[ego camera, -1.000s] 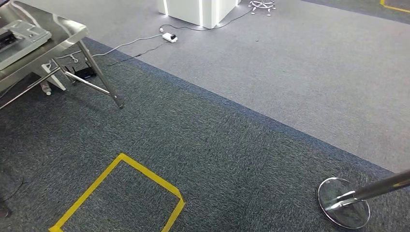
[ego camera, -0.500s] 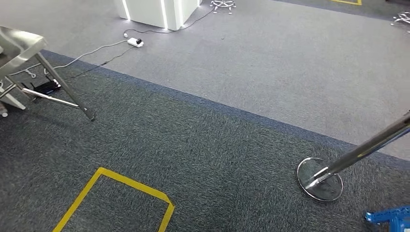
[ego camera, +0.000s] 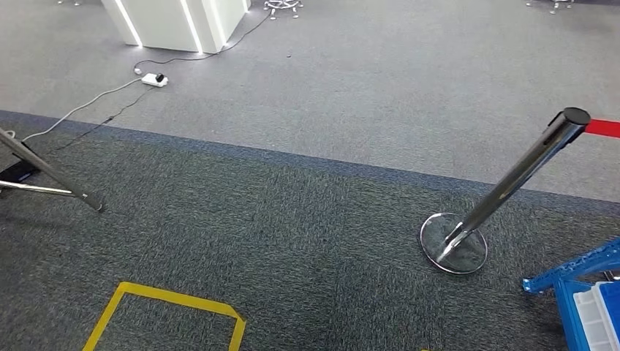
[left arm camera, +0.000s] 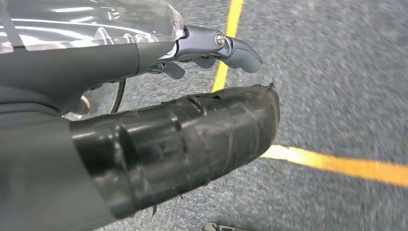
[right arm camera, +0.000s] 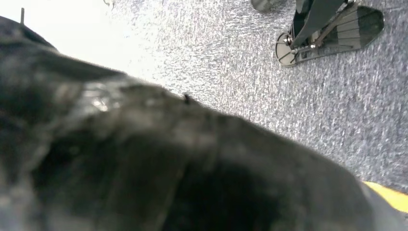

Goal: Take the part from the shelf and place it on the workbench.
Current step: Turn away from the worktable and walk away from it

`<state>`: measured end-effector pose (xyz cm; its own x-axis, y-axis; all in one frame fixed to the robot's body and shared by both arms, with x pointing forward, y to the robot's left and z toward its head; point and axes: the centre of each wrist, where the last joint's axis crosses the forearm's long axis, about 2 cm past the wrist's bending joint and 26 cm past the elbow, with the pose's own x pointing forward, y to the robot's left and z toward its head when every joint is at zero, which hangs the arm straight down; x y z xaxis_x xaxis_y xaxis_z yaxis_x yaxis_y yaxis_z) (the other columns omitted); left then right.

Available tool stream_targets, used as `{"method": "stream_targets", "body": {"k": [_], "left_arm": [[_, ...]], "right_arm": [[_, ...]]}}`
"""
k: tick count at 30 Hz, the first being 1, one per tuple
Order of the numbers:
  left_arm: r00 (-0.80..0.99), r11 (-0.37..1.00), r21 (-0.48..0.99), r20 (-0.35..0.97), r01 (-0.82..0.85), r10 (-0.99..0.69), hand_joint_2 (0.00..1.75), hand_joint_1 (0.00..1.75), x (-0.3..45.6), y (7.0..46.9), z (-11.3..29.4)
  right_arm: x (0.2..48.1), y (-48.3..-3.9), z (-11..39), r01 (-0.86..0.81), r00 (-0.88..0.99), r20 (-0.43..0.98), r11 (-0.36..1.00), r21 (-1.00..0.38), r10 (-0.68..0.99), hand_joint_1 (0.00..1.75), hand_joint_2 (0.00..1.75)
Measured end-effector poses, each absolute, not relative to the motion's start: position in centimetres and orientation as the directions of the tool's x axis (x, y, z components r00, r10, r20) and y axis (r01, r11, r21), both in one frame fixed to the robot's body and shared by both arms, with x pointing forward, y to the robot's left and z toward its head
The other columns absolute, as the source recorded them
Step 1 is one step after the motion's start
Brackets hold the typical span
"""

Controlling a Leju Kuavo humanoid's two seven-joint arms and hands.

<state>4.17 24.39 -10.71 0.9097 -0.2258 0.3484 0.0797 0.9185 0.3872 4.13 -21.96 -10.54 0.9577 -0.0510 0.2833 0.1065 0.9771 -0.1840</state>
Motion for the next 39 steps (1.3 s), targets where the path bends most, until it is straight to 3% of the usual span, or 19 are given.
{"method": "stream_targets", "body": {"k": [39], "left_arm": [[0.91,0.917,0.391,0.349,0.075,-0.224,0.0,0.0,4.2,24.74,-10.73]], "right_arm": [[4.06,-22.23,-10.59,0.085,0.96,0.277,0.978,-0.192,-0.029,0.0,0.0]]}}
